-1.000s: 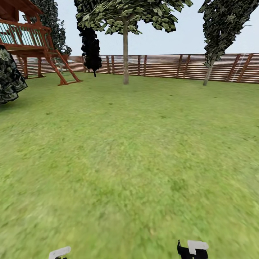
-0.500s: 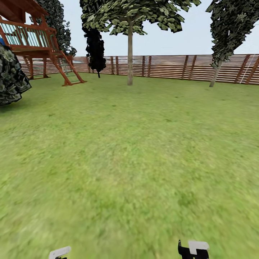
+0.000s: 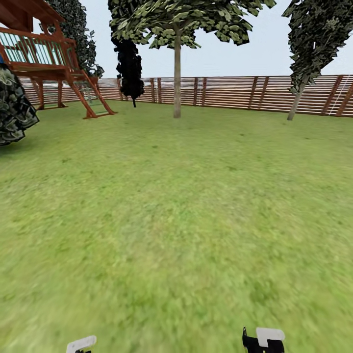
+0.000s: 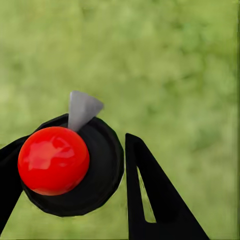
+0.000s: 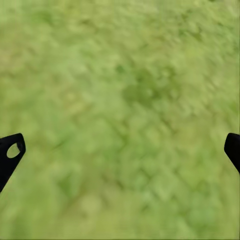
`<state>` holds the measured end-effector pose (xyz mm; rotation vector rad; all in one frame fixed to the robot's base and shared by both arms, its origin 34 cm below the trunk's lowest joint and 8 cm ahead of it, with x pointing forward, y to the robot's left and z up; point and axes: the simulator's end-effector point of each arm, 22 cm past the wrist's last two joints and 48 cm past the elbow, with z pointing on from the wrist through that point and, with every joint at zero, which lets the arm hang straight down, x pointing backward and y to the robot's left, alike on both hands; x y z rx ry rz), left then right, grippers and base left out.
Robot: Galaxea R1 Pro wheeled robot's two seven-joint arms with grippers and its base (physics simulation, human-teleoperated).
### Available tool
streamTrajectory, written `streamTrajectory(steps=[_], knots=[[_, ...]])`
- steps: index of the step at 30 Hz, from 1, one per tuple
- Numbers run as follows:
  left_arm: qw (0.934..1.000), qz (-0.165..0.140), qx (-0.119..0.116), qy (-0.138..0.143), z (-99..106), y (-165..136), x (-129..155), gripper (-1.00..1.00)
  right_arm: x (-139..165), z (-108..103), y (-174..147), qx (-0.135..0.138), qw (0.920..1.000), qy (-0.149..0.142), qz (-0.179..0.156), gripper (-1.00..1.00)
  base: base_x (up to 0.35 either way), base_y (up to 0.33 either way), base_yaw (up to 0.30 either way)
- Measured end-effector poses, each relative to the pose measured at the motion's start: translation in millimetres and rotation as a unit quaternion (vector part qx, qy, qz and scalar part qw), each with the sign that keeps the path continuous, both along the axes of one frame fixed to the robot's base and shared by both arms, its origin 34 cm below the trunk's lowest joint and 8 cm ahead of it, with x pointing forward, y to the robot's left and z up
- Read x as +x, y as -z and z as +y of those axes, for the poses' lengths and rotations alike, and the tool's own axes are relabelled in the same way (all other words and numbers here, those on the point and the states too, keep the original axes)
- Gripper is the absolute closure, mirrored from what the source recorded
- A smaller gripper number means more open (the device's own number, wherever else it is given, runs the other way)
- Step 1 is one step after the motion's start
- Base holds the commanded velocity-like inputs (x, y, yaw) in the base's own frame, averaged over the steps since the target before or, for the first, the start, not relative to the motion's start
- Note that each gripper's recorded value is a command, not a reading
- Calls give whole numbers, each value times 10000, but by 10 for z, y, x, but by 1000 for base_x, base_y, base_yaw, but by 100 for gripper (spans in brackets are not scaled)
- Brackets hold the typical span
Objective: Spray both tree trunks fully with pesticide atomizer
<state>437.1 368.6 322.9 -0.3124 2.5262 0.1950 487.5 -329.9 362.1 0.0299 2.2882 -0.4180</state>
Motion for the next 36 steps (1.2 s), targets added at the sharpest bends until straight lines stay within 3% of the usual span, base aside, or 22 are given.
streamTrajectory(steps=[36], knots=[[10000,10,0,1,0,3,-7,100,0,9,0,7,10000,-1,-1,-100,337,0,10]])
